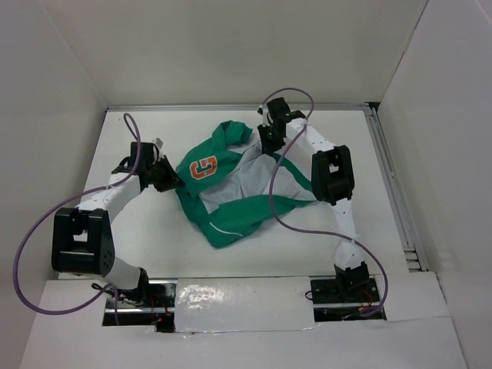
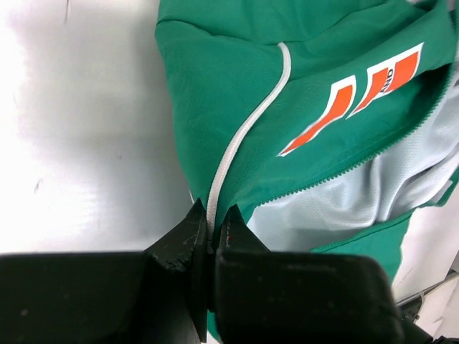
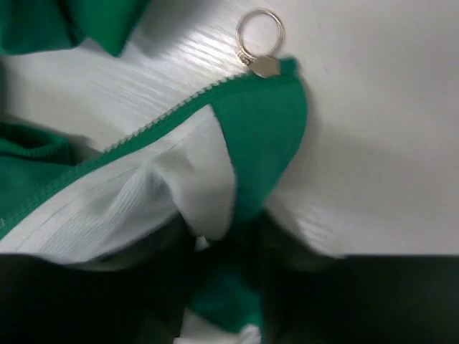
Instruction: Zip up the jacket
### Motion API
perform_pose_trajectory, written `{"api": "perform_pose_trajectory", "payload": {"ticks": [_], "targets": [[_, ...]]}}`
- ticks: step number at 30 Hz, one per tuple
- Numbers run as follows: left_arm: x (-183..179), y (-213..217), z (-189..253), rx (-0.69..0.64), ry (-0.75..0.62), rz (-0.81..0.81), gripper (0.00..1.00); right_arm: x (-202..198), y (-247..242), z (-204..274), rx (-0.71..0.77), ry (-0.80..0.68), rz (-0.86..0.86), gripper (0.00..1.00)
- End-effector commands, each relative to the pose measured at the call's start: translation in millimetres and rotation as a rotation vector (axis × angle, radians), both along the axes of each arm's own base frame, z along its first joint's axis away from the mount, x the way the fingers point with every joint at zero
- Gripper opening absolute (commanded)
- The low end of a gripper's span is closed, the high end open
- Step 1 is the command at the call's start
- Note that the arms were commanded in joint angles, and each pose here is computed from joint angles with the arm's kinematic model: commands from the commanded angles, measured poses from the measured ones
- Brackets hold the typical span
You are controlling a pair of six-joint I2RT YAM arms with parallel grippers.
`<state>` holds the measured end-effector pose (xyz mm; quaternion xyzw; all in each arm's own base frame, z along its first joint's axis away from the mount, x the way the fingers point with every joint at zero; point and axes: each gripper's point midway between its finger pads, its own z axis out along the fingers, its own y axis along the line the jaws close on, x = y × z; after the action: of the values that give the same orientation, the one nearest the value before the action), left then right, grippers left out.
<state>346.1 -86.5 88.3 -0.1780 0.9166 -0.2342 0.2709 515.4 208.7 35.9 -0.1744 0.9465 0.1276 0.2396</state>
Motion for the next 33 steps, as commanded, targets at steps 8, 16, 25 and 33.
{"api": "perform_pose_trajectory", "payload": {"ticks": [8,16,25,33], "targets": [[54,3,130,0.064,-0.339,-0.037,0.00,-2,-21,163,0.138,-0.376,-0.216,0.00],[-40,-5,316,0.078,-0.841,-0.074,0.00,-139,-110,345,0.072,-0.898,-0.583,0.00],[-188,13,463,0.123,-1.299,-0.042,0.00,-295,-122,470,0.495,-1.133,-0.375,0.00],[-128,10,432,0.123,-1.162,-0.040,0.00,-272,-120,433,0.439,-1.018,-0.507,0.01]]}}
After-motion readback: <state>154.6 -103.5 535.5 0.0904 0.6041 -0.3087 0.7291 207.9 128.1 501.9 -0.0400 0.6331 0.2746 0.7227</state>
